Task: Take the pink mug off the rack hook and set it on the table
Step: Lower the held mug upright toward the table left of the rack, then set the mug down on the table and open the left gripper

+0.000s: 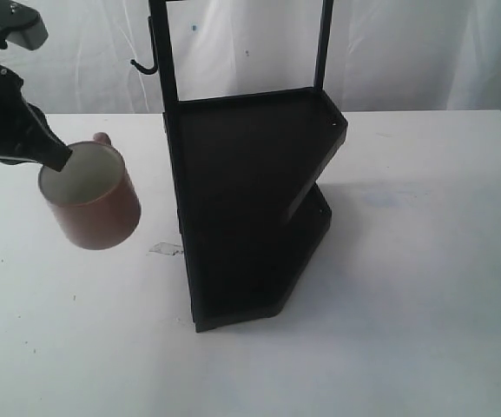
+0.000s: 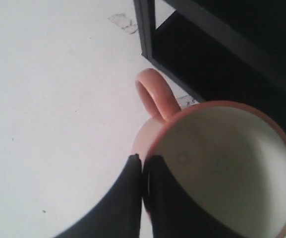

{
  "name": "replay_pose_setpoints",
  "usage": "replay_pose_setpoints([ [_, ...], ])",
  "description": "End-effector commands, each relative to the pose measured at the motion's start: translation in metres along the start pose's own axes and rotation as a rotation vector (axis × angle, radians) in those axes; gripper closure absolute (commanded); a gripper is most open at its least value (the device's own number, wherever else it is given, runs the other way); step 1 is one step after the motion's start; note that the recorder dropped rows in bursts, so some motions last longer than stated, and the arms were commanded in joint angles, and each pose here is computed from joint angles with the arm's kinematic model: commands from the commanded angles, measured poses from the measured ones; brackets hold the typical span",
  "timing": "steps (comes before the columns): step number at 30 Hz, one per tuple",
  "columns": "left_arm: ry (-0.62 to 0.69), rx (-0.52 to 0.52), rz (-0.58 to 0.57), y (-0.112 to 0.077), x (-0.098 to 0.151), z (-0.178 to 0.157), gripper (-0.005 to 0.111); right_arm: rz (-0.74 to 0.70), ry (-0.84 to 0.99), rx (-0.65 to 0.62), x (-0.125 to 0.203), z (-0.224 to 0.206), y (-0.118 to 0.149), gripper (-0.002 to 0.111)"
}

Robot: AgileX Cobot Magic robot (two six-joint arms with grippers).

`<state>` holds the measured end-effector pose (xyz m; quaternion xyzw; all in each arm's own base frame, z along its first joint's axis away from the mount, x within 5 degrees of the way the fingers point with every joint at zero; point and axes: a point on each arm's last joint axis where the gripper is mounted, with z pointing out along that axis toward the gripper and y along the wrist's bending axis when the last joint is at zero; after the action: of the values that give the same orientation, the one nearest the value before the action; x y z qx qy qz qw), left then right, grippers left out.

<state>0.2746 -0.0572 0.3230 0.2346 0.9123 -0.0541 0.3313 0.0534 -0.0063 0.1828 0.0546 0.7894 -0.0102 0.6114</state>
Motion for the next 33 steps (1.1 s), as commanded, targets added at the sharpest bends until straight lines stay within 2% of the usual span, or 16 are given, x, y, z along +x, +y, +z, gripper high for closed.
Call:
replay_pose_setpoints([
  [1,0.083,-0.012,-0.049,0.007,0.003,0.023,0.107,-0.006,-0.011,0.005,0.000,0.000,0.000,0.108],
  [4,0.120,0.023,-0.083,0.007,0.005,0.042,0.107,-0.006,-0.011,0.005,0.000,0.000,0.000,0.108],
  [8,0.104,0.040,-0.115,0.006,0.003,0.047,0.107,-0.006,-0.011,0.005,0.000,0.000,0.000,0.108],
  [11,0.061,0.098,-0.202,0.002,-0.002,0.051,0.107,-0.006,-0.011,0.005,0.000,0.000,0.000,0.108],
  [13,0.059,0.098,-0.196,0.002,-0.002,0.051,0.107,-0.006,-0.011,0.005,0.000,0.000,0.000,0.108],
  [15,0.061,0.103,-0.135,0.001,-0.001,0.051,0.107,-0.006,-0.011,0.005,0.000,0.000,0.000,0.108],
  [24,0.120,0.116,-0.146,0.003,0.005,0.073,0.107,-0.006,-0.011,0.005,0.000,0.000,0.000,0.108],
  [33,0.093,0.095,-0.150,0.006,0.003,0.078,0.107,-0.006,-0.011,0.005,0.000,0.000,0.000,0.108],
])
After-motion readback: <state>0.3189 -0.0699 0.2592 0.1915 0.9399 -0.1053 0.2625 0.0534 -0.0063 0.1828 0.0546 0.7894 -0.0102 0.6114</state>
